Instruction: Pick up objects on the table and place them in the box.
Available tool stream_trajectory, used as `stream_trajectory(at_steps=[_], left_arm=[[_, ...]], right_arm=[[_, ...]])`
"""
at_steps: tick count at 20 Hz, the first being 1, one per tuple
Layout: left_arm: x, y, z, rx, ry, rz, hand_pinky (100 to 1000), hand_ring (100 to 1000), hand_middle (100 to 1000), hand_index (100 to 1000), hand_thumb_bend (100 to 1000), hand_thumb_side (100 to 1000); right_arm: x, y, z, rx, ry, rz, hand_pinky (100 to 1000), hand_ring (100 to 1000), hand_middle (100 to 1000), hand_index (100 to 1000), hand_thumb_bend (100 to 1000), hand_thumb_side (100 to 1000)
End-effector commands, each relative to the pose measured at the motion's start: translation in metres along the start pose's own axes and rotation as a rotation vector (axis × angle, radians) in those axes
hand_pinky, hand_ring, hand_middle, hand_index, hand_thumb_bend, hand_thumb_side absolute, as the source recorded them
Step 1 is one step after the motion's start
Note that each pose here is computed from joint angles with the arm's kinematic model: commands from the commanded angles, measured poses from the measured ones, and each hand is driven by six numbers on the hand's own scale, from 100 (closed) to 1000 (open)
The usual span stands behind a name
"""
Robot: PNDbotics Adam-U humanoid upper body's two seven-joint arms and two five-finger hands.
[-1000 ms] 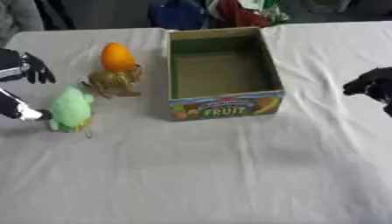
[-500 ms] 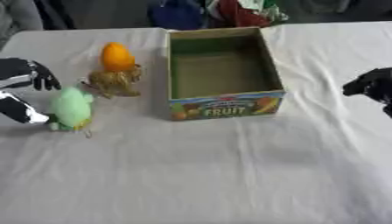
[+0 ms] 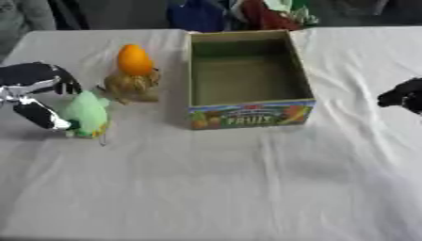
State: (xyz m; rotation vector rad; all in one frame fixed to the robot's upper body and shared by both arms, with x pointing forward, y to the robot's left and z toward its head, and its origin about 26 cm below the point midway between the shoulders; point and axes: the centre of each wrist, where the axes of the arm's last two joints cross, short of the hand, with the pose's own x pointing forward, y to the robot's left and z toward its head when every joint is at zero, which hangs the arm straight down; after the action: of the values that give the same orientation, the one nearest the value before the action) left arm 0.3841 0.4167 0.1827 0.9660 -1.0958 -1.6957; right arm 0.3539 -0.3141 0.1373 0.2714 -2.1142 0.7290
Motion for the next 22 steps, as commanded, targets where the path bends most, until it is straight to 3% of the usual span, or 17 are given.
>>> stream_trajectory(at_steps=[1,3,4,5,6,8,15,22], left_arm=[[-0.002,0.005,0.000,-0.015,0.001,-0.035,654,593,585,751,476,379],[0.000,0.003,-0.002,-0.015,-0.006,-0.042,617,538,526,696,394,331],[0.001,0.003,-0.002,-0.006,-0.007,-0.045,585,491,475,641,275,257],[0.002,0.003,-0.003,0.009,-0.007,-0.049,572,471,454,617,245,232],[0.002,0.003,-0.003,0.024,-0.006,-0.052,532,410,383,547,157,168],[0.004,0.005,-0.003,0.066,-0.004,-0.057,499,357,324,492,110,122],[0.012,0.021,0.003,0.219,-0.035,-0.035,466,316,278,448,100,104],[0.035,0.078,0.022,0.414,-0.137,-0.041,463,311,273,444,100,100]], right_arm=[[0.007,-0.005,-0.003,0.008,-0.014,0.027,725,718,609,727,100,608],[0.007,-0.005,-0.003,0.009,-0.014,0.027,725,718,609,727,100,607],[0.007,-0.005,-0.003,0.009,-0.014,0.027,725,718,609,727,100,607],[0.007,-0.005,-0.003,0.008,-0.014,0.027,725,718,609,727,100,607],[0.007,-0.005,-0.003,0.008,-0.014,0.027,725,718,609,727,100,608],[0.007,-0.005,-0.003,0.009,-0.014,0.027,725,718,609,727,100,608],[0.007,-0.006,-0.003,0.008,-0.014,0.027,725,718,609,727,100,606],[0.007,-0.006,-0.003,0.012,-0.012,0.026,725,718,609,727,100,604]])
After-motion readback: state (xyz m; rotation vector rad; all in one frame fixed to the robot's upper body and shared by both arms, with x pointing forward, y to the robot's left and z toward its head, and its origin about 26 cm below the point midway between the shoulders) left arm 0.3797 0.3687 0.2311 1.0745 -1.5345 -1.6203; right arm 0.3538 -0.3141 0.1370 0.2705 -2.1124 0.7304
